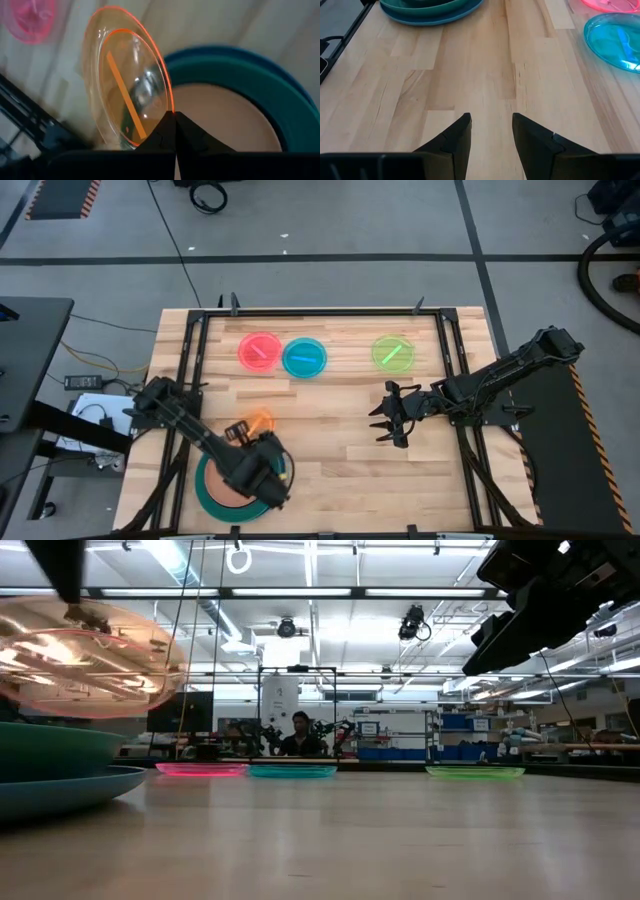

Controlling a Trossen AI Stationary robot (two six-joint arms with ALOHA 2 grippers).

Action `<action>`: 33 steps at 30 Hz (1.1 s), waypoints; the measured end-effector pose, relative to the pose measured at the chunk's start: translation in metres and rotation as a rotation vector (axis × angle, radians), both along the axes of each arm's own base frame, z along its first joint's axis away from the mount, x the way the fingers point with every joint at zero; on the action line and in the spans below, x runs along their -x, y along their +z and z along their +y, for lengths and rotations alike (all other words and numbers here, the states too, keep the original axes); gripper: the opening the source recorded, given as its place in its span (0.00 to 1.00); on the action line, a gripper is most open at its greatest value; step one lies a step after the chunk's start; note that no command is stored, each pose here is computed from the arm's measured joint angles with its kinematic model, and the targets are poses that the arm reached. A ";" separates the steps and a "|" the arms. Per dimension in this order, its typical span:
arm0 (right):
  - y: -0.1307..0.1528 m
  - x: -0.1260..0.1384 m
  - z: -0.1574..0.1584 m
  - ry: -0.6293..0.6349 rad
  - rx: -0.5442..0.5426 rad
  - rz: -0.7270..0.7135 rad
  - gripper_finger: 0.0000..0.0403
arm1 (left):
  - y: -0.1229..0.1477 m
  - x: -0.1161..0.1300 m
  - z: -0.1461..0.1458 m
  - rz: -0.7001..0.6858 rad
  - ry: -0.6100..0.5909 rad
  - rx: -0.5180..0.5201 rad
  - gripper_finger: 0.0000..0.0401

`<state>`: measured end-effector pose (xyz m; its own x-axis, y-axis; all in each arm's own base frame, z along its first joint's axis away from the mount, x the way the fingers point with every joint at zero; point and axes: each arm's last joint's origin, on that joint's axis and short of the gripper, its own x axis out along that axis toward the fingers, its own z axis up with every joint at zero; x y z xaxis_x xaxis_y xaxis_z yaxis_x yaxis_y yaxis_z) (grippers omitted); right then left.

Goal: Stack plastic plates
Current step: Stack the orange plate on top of the light orange plate

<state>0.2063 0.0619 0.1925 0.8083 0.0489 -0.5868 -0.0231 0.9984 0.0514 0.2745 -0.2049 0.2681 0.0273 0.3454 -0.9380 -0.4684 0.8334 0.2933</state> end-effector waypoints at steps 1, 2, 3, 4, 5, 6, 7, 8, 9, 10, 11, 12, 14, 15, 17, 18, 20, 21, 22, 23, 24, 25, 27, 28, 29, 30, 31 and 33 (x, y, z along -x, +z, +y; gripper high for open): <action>0.000 0.000 0.000 0.000 0.000 0.000 0.38 | 0.000 0.003 -0.004 0.004 0.004 0.012 0.00; 0.000 0.000 0.000 0.000 0.000 0.000 0.38 | 0.000 0.006 -0.008 0.012 0.005 0.026 0.00; 0.000 0.000 0.000 0.000 0.000 0.000 0.38 | 0.000 0.009 -0.012 0.022 0.009 0.043 0.00; 0.000 0.000 0.000 0.000 0.000 0.000 0.38 | 0.000 0.012 -0.015 0.031 0.013 0.059 0.00; 0.000 0.000 0.000 0.000 0.000 0.000 0.38 | -0.001 0.016 -0.019 0.038 0.019 0.071 0.00; 0.000 0.000 0.000 0.000 0.000 0.000 0.38 | -0.001 0.019 -0.023 0.044 0.023 0.082 0.00; 0.000 0.000 0.000 0.000 0.000 0.000 0.38 | -0.001 0.022 -0.026 0.050 0.028 0.092 0.00; 0.000 0.000 0.000 0.000 0.000 0.000 0.38 | -0.001 0.025 -0.030 0.055 0.030 0.101 0.00; 0.000 0.000 0.000 0.000 0.000 0.000 0.38 | -0.001 0.028 -0.033 0.060 0.036 0.109 0.00; 0.000 0.000 0.000 0.000 0.000 0.000 0.38 | -0.001 0.031 -0.036 0.063 0.044 0.116 0.00; 0.000 0.000 0.000 0.000 0.000 0.000 0.38 | -0.001 0.034 -0.038 0.065 0.050 0.121 0.00; 0.000 0.000 0.000 0.000 0.000 0.000 0.38 | -0.001 0.036 -0.041 0.066 0.058 0.127 0.00; 0.000 0.000 0.000 0.000 0.000 0.000 0.38 | -0.001 0.041 -0.045 0.067 0.067 0.133 0.00; 0.000 0.000 0.000 -0.001 0.000 0.000 0.38 | -0.001 0.043 -0.047 0.066 0.070 0.134 0.00; 0.000 0.000 0.000 -0.003 0.002 -0.001 0.38 | -0.001 0.046 -0.050 0.069 0.082 0.144 0.00; 0.000 0.000 0.000 -0.004 0.002 -0.001 0.38 | -0.001 0.047 -0.052 0.072 0.090 0.153 0.00; 0.000 0.000 0.000 -0.004 0.002 -0.001 0.38 | -0.001 0.048 -0.054 0.066 0.098 0.166 0.00; 0.000 0.000 0.000 -0.004 0.002 -0.001 0.38 | -0.002 0.048 -0.056 0.058 0.096 0.176 0.00; 0.000 0.000 0.000 -0.004 0.002 -0.001 0.38 | -0.002 0.047 -0.057 0.049 0.093 0.187 0.00; 0.000 0.000 0.000 -0.004 0.002 -0.001 0.38 | -0.002 0.046 -0.058 0.040 0.091 0.199 0.00; 0.000 0.000 0.000 -0.004 0.002 -0.001 0.38 | -0.002 0.046 -0.060 0.030 0.090 0.212 0.00; 0.000 0.000 0.000 -0.004 0.002 -0.001 0.38 | -0.002 0.044 -0.061 0.019 0.089 0.227 0.00; 0.000 0.000 0.000 -0.004 0.002 -0.001 0.38 | -0.003 0.042 -0.063 0.000 0.087 0.251 0.00; 0.000 0.000 0.000 -0.005 0.003 -0.001 0.38 | -0.003 0.042 -0.064 -0.008 0.086 0.260 0.01; 0.000 0.000 0.000 -0.005 0.003 -0.001 0.38 | -0.003 0.041 -0.064 -0.012 0.085 0.265 0.00; 0.000 0.000 0.000 -0.005 0.003 -0.001 0.38 | -0.003 0.041 -0.065 -0.013 0.085 0.267 0.01; 0.000 0.000 0.000 -0.005 0.003 -0.001 0.38 | -0.003 0.041 -0.064 -0.011 0.085 0.264 0.01; 0.000 0.000 0.000 -0.005 0.003 -0.001 0.38 | -0.003 0.042 -0.063 -0.001 0.088 0.251 0.00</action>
<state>0.2063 0.0617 0.1925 0.8091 0.0430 -0.5861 -0.0180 0.9987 0.0484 0.2327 -0.2677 0.2652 0.0086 0.1025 -0.9947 -0.5425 0.8361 0.0815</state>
